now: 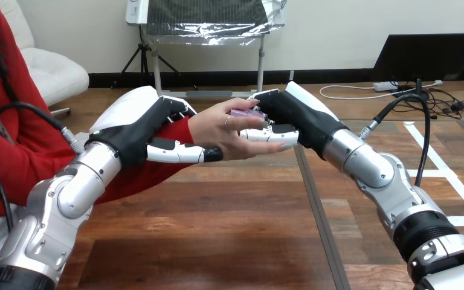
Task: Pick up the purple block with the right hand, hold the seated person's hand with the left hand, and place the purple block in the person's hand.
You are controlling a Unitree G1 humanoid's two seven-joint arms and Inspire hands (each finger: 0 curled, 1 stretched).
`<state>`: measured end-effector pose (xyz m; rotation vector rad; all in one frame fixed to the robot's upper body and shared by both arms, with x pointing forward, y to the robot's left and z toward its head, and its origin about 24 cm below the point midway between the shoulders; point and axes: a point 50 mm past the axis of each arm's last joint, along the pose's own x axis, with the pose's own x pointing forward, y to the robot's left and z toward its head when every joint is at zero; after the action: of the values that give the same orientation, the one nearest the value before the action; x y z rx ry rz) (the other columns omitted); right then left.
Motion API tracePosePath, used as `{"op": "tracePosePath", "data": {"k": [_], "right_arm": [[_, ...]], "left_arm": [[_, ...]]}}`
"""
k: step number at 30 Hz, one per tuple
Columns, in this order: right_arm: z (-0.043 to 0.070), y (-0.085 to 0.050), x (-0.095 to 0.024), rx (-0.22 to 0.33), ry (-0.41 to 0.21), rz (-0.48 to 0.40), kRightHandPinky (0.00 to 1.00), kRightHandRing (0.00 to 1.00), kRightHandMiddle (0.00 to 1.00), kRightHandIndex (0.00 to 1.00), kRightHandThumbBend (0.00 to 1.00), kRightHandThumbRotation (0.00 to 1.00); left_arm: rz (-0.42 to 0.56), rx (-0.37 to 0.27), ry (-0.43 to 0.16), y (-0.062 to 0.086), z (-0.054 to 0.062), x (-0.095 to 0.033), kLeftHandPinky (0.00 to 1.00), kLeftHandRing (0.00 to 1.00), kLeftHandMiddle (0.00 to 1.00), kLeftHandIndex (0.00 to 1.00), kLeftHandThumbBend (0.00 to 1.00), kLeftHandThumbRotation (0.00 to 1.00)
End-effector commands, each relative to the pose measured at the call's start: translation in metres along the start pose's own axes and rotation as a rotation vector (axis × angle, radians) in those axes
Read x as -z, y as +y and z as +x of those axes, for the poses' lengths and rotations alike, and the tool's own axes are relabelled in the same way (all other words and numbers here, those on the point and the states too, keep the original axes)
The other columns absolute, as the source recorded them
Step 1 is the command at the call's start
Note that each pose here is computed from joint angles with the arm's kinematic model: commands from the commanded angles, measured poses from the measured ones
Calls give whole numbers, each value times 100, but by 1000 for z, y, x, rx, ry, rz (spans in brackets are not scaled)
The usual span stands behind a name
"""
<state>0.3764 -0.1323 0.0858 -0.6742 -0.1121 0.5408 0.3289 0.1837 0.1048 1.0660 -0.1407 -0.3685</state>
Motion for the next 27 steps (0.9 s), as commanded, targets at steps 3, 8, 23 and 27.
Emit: {"op": "tracePosePath", "data": {"k": [3, 8, 23, 27], "right_arm": [[1, -21, -10, 58, -38, 1, 51, 54, 58, 62, 36, 50], [1, -21, -9, 57, -37, 5, 51, 54, 58, 62, 35, 50], [-1, -23, -6, 53, -25, 6, 51, 55, 59, 63, 33, 45], [-2, -24, -5, 53, -19, 3, 51, 55, 59, 63, 33, 44]], "left_arm": [[24, -93, -82, 29, 5, -19, 48, 58, 62, 62, 79, 65], [18, -93, -82, 30, 5, -19, 48, 58, 62, 62, 79, 64], [-36, -95, -101, 32, 0, -21, 51, 62, 66, 65, 81, 68], [-55, -97, -110, 33, -1, -20, 53, 64, 67, 66, 82, 70]]}}
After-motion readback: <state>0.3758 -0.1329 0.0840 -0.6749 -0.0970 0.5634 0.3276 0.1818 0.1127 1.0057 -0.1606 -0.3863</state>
